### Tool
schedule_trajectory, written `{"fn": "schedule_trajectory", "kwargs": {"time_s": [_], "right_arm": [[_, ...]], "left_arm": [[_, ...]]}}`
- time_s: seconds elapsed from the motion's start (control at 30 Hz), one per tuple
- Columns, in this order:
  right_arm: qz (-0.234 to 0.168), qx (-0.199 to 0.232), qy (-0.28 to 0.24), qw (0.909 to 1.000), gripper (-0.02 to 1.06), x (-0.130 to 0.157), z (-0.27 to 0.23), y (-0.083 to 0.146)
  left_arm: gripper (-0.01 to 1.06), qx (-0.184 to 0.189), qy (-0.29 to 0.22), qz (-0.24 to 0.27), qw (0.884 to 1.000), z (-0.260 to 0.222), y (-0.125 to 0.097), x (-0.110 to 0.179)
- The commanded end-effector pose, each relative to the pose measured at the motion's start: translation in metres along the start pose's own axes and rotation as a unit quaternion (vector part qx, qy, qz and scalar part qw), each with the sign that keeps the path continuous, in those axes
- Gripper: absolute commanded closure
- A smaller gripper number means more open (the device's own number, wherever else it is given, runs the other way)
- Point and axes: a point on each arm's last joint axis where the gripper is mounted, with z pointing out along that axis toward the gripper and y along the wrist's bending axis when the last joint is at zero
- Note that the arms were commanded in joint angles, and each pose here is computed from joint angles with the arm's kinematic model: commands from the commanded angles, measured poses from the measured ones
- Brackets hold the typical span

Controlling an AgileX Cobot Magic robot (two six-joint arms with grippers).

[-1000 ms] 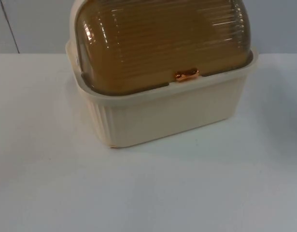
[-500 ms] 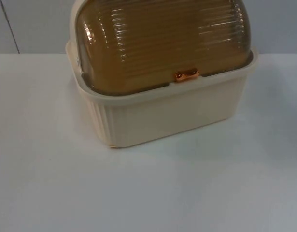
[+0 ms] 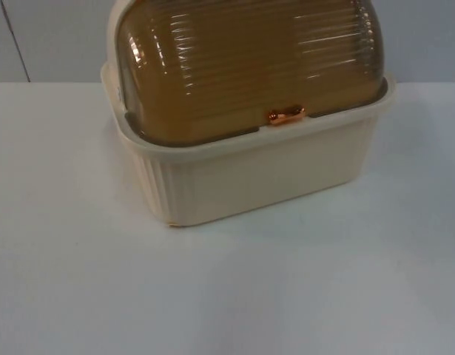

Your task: Open the box lid with the left hand, place the block into the box with the right hand, then close the box lid with the left hand.

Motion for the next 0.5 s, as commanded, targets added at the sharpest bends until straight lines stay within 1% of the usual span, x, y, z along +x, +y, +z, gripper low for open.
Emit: {"fn": "schedule_trajectory", "kwargs": {"time_s": [0.0, 0.03, 0.07, 0.1, 0.13, 0.2, 0.23, 0.33, 0.37, 0.4, 0.47], "right_arm": [[-0.004, -0.001, -0.008, 1.0, 0.32, 0.012, -0.008, 0.004], [-0.005, -0.001, -0.012, 0.9999, 0.32, 0.02, -0.013, 0.006], [-0.005, -0.001, -0.012, 0.9999, 0.32, 0.02, -0.013, 0.006], [-0.005, -0.002, -0.016, 0.9999, 0.32, 0.031, -0.02, 0.01], [-0.003, -0.001, -0.021, 0.9998, 0.32, 0.039, -0.025, 0.012], [0.008, 0.002, -0.036, 0.9993, 0.32, 0.054, -0.034, 0.016], [0.008, 0.002, -0.036, 0.9993, 0.32, 0.054, -0.034, 0.016], [0.02, 0.007, -0.073, 0.9971, 0.32, 0.075, -0.05, 0.022], [0.023, 0.008, -0.081, 0.9964, 0.32, 0.082, -0.053, 0.023], [0.023, 0.008, -0.081, 0.9964, 0.32, 0.082, -0.053, 0.023], [0.027, 0.014, -0.101, 0.9944, 0.32, 0.093, -0.063, 0.026]], "left_arm": [[1.05, 0.002, -0.02, -0.016, 1.0, -0.013, -0.002, 0.005], [1.05, 0.002, -0.024, -0.013, 1.0, -0.02, -0.002, 0.008], [1.05, 0.002, -0.024, -0.013, 1.0, -0.02, -0.002, 0.008], [1.05, 0.001, -0.027, -0.009, 1.0, -0.028, -0.003, 0.011], [1.05, -0.004, -0.029, 0.002, 1.0, -0.04, -0.004, 0.016], [1.05, -0.014, -0.024, 0.007, 1.0, -0.052, -0.003, 0.024], [1.05, -0.014, -0.024, 0.007, 1.0, -0.052, -0.003, 0.024], [1.05, -0.024, -0.007, 0.003, 1.0, -0.067, -0.003, 0.042], [1.05, -0.026, -0.005, 0.0, 1.0, -0.07, -0.003, 0.049], [1.05, -0.026, -0.005, 0.0, 1.0, -0.07, -0.003, 0.049], [1.05, -0.031, -0.008, 0.001, 1.0, -0.074, -0.002, 0.063]]}}
